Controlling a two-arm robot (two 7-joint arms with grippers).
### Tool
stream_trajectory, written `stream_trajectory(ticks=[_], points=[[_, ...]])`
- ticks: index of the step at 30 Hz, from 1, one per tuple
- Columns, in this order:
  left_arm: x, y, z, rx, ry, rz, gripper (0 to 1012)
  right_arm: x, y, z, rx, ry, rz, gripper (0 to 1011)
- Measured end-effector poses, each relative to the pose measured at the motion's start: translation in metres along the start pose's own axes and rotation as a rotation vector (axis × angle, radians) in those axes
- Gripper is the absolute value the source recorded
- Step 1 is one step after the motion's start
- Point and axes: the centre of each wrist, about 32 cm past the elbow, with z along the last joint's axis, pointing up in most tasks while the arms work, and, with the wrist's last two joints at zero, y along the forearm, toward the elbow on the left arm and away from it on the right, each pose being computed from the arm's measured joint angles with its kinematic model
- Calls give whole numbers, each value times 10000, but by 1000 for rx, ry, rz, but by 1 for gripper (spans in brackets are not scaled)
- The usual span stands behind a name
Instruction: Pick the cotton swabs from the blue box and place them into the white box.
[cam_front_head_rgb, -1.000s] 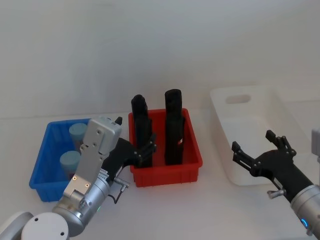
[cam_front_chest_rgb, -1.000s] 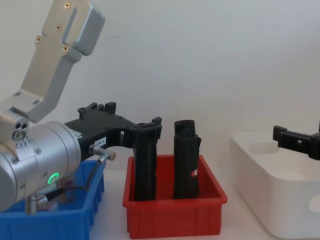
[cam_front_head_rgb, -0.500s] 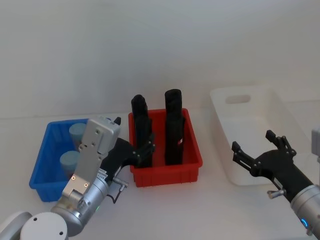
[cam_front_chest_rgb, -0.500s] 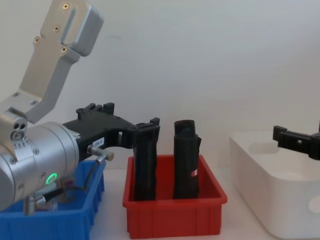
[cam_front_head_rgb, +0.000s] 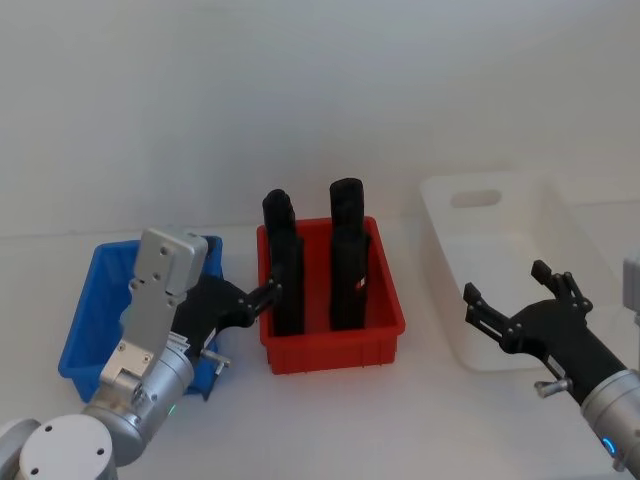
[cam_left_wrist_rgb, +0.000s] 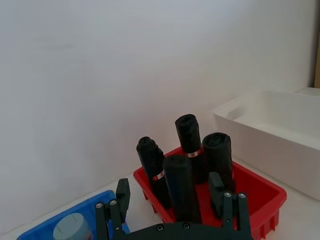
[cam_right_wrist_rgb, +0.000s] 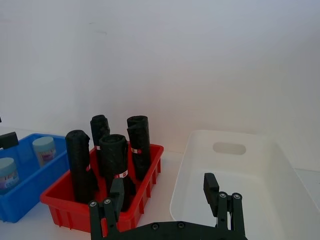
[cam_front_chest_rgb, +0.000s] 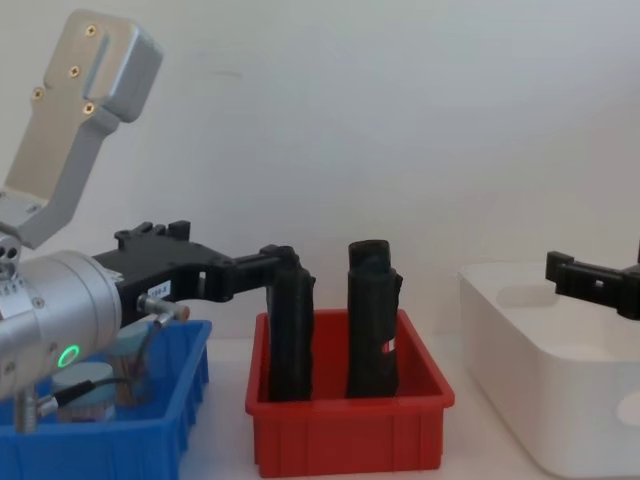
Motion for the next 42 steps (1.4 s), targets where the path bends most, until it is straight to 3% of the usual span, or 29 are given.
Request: stream_trajectory(ticks=[10, 12, 19, 20, 25, 42], points=[[179, -20, -60, 49, 35, 46, 1004, 0, 0, 0, 0, 0, 0, 1002], [249, -29, -88, 67, 44, 63, 1004, 0, 0, 0, 0, 0, 0, 1002], [411, -58, -148, 110, 63, 95, 1004, 0, 0, 0, 0, 0, 0, 1002], [411, -58, -148, 110, 63, 95, 1004, 0, 0, 0, 0, 0, 0, 1002], [546, -83, -199, 145, 79, 114, 1004, 0, 0, 0, 0, 0, 0, 1002], [808, -120, -372, 236, 112, 153, 1004, 0, 0, 0, 0, 0, 0, 1002]])
